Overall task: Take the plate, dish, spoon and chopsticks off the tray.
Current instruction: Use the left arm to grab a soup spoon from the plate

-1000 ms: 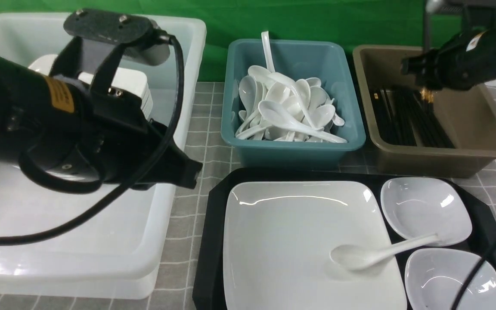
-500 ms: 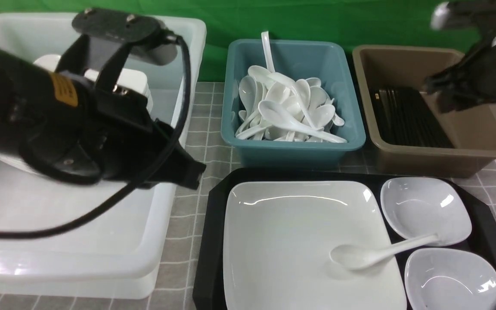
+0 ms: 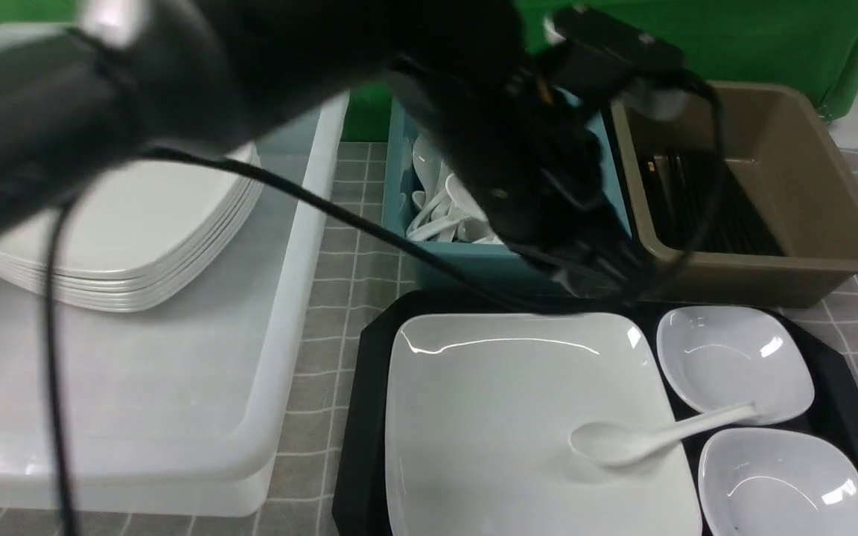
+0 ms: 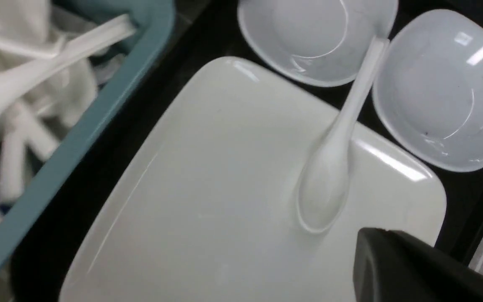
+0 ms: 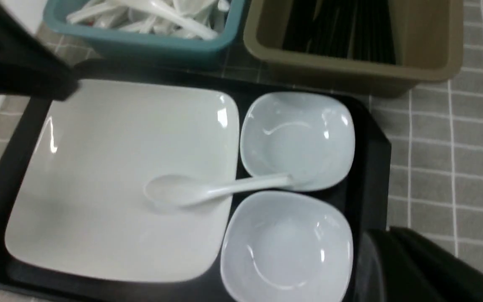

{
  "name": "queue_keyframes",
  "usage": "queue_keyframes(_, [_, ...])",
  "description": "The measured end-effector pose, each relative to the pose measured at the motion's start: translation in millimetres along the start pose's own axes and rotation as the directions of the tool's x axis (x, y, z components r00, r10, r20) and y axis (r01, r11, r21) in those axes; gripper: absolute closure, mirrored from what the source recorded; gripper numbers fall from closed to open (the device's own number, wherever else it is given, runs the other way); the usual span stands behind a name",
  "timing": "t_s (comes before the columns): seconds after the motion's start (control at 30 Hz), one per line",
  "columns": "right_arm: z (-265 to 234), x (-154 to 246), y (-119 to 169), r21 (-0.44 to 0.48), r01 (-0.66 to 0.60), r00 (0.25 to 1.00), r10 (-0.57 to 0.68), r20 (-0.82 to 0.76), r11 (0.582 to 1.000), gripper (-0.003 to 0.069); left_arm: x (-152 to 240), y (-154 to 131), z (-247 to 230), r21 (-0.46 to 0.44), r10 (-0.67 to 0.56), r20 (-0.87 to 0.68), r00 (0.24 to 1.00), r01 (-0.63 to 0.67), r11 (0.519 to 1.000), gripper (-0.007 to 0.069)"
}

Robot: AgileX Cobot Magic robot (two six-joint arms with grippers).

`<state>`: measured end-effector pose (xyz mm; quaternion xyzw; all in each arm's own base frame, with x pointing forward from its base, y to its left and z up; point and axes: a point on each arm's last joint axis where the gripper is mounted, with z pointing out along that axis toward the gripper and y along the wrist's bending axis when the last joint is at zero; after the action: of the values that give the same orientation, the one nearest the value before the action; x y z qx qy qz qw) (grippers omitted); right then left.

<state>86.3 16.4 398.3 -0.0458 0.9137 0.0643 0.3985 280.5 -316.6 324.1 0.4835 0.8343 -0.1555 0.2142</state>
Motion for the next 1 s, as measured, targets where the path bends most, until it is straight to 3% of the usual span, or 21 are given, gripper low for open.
queue_keyframes(0.3, [-15, 42, -1, 0.000, -0.039, 0.998, 0.039, -0.041, 0.999, 0.0634, -14, -29, 95, 0.053, 0.236, -0.022, 0.971, -0.235, 0.971, 0.0557])
queue_keyframes(0.67, [-14, 43, 0, -0.002, -0.040, 0.998, 0.040, -0.047, 0.999, 0.0634, -5, -24, 154, 0.052, 0.246, -0.025, 0.969, -0.244, 0.968, 0.0199])
queue_keyframes(0.83, [-14, 43, 0, -0.002, -0.040, 0.998, 0.040, -0.047, 0.999, 0.0634, 3, -23, 173, 0.066, 0.273, -0.056, 0.960, -0.270, 0.961, 0.0158])
queue_keyframes(1.0, [-14, 43, 0, -0.002, -0.041, 0.998, 0.041, -0.047, 0.999, 0.0634, 4, -21, 179, 0.060, 0.292, -0.064, 0.954, -0.289, 0.956, 0.0167])
